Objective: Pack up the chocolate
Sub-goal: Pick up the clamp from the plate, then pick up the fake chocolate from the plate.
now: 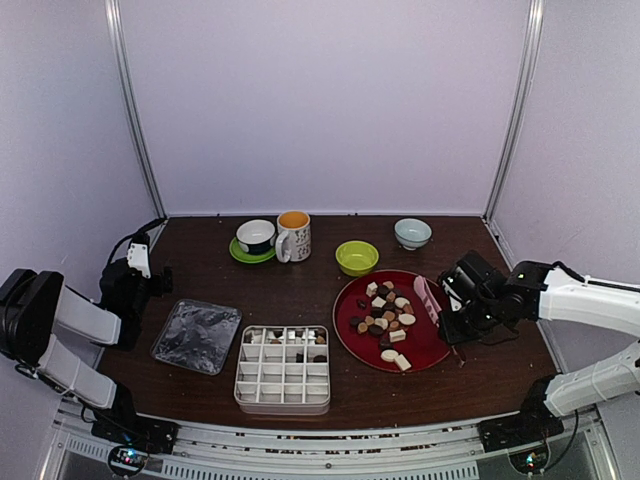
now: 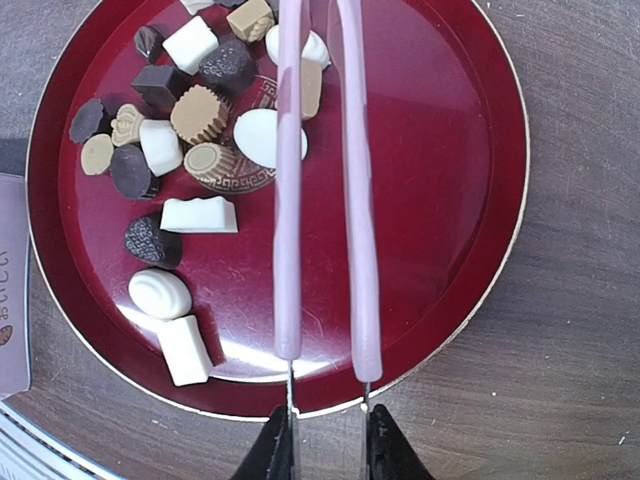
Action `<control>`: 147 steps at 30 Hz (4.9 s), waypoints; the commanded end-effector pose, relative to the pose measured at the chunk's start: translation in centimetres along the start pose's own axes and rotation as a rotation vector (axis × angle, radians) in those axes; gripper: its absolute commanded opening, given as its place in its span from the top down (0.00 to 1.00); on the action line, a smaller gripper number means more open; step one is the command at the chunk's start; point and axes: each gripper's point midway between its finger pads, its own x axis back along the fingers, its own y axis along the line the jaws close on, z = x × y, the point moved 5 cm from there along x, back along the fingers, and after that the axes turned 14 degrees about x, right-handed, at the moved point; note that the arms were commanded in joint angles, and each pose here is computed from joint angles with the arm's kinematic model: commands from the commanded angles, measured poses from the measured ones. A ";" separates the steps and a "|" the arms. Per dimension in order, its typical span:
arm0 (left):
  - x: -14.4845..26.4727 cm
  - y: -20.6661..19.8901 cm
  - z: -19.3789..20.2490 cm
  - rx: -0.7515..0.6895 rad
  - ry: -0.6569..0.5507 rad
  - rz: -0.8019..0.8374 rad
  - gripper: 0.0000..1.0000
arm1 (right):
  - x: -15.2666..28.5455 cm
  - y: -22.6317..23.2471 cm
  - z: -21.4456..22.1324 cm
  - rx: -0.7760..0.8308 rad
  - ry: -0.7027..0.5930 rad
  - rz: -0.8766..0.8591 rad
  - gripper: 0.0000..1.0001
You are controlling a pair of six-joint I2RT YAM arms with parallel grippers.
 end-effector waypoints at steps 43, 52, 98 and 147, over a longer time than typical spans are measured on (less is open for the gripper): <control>-0.3 0.3 -1.1 0.010 -0.043 -0.014 0.02 | 1.0 1.0 1.5 0.024 0.075 -0.099 0.75; -0.3 0.2 -1.1 0.010 -0.043 -0.011 0.02 | 0.8 1.1 1.4 0.019 0.072 -0.104 0.75; -0.3 0.3 -1.2 0.011 -0.044 -0.013 0.02 | 1.0 1.1 1.6 0.017 0.078 -0.107 0.76; -0.3 0.2 -1.1 0.010 -0.043 -0.011 0.02 | 3.9 3.2 3.1 0.214 0.320 -0.180 0.69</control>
